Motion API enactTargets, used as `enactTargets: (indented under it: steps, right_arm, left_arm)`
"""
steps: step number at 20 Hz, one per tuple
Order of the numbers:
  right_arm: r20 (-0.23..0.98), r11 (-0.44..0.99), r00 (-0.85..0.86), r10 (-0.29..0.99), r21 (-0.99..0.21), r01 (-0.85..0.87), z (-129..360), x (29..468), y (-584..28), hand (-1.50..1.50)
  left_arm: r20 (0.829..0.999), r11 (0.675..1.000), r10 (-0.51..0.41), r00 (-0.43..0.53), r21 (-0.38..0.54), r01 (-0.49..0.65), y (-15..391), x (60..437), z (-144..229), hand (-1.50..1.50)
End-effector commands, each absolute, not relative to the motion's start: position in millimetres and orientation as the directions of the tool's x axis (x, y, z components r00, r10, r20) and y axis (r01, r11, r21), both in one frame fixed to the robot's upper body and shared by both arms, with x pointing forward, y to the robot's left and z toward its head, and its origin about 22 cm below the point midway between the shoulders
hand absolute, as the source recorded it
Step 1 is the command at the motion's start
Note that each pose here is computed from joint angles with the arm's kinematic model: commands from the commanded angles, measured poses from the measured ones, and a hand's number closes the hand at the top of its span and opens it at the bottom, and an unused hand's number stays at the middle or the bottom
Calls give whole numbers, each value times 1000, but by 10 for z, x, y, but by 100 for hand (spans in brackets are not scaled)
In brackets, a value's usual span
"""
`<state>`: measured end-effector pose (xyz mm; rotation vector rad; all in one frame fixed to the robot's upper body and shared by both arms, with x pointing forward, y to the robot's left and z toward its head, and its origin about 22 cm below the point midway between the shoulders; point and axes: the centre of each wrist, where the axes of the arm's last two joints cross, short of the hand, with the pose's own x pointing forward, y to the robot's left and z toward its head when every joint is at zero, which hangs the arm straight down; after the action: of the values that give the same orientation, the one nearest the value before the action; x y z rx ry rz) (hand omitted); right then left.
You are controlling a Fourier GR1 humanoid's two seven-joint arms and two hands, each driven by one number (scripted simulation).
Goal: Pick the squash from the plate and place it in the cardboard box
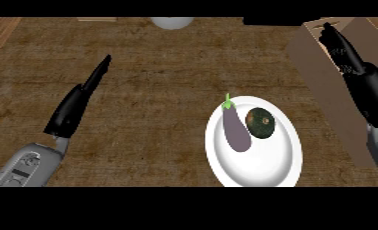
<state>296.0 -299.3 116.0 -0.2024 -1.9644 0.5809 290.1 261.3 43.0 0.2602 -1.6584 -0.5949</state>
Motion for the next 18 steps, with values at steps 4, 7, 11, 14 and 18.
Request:
enactTargets:
  steps: [4,7,11,14,18]
  right_arm:
    - [777,931,-611,150,-319,-177,1804,2936,-3330,-150]
    - [655,757,-553,516,-650,-64,2050,2847,-3776,-150]
    - [743,857,-580,335,-496,-141,1441,2793,-4208,-150]
    - [605,764,-694,391,-634,-122,1330,2885,-4029,-150]
    - [465,629,-762,451,-771,-98,1402,2960,-3757,-150]
  left_arm:
    - [872,875,-425,-244,464,136,2667,2925,441,0]
    - [899,887,-357,-254,411,209,2704,2895,574,0]
    - [901,890,-356,-247,408,205,2705,2932,627,0]
    - [903,885,-351,-246,406,229,2615,2889,706,0]
    - [897,887,-359,-257,414,206,2669,2915,697,0]
